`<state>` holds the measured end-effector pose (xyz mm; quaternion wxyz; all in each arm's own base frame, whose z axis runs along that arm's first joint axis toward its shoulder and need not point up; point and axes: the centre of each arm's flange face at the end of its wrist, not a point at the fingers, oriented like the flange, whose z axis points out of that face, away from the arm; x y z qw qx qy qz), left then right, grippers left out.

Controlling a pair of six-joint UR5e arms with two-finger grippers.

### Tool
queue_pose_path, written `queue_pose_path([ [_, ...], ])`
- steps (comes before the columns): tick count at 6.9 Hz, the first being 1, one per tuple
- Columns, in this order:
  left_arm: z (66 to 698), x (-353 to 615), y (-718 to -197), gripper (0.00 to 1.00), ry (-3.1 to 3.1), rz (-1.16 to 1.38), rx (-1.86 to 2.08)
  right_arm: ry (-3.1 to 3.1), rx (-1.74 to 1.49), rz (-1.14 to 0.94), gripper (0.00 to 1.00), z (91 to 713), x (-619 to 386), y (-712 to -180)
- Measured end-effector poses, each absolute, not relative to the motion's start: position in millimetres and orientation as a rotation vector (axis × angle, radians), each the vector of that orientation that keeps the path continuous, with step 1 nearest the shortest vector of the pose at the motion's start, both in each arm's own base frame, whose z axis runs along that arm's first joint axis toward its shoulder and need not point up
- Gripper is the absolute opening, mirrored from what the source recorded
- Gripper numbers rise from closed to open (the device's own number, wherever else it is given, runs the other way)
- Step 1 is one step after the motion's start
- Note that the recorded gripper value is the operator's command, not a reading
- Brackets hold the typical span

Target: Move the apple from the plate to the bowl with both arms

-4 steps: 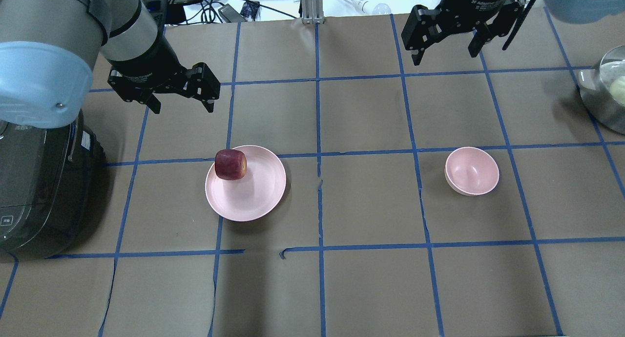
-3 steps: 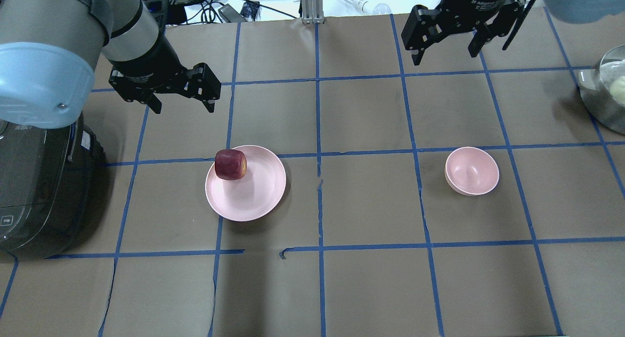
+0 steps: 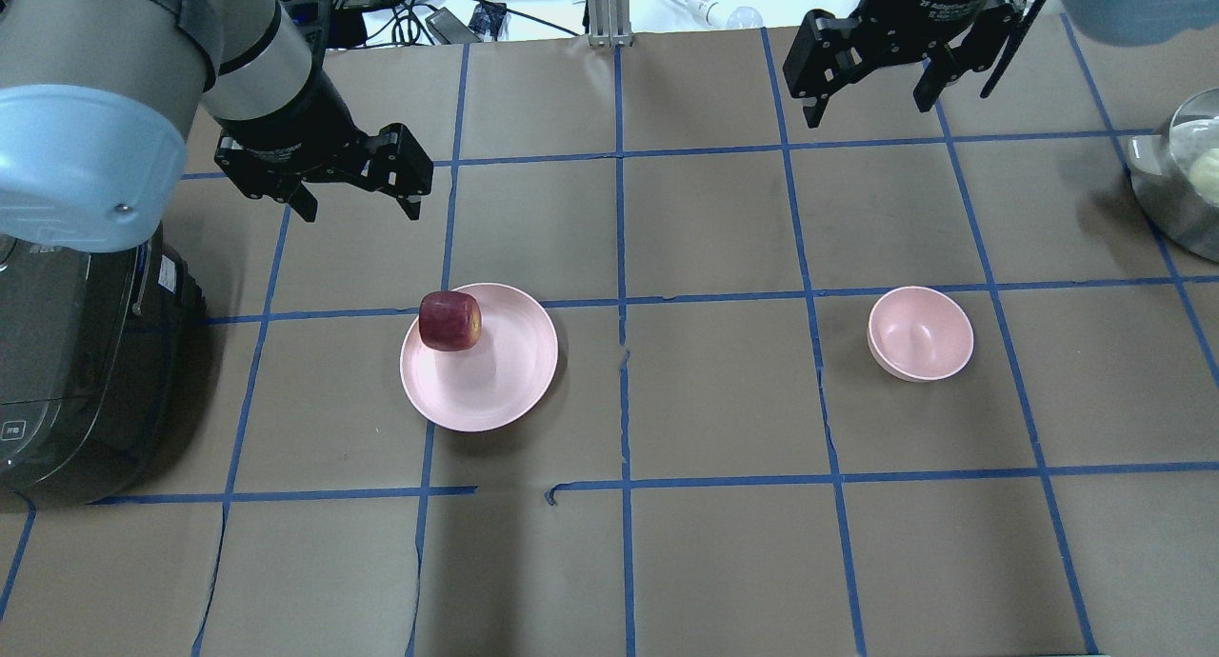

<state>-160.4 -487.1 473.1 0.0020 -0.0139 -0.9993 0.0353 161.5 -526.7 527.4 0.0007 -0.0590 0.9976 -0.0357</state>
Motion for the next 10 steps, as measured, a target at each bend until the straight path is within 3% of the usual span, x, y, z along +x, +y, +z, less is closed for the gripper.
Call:
queue_pose_path([
  [10, 468.7, -159.1, -494.3, 1.00, -3.132, 0.117, -0.034, 3.133, -0.188, -0.073, 1.00, 523.1, 162.1, -524.0],
])
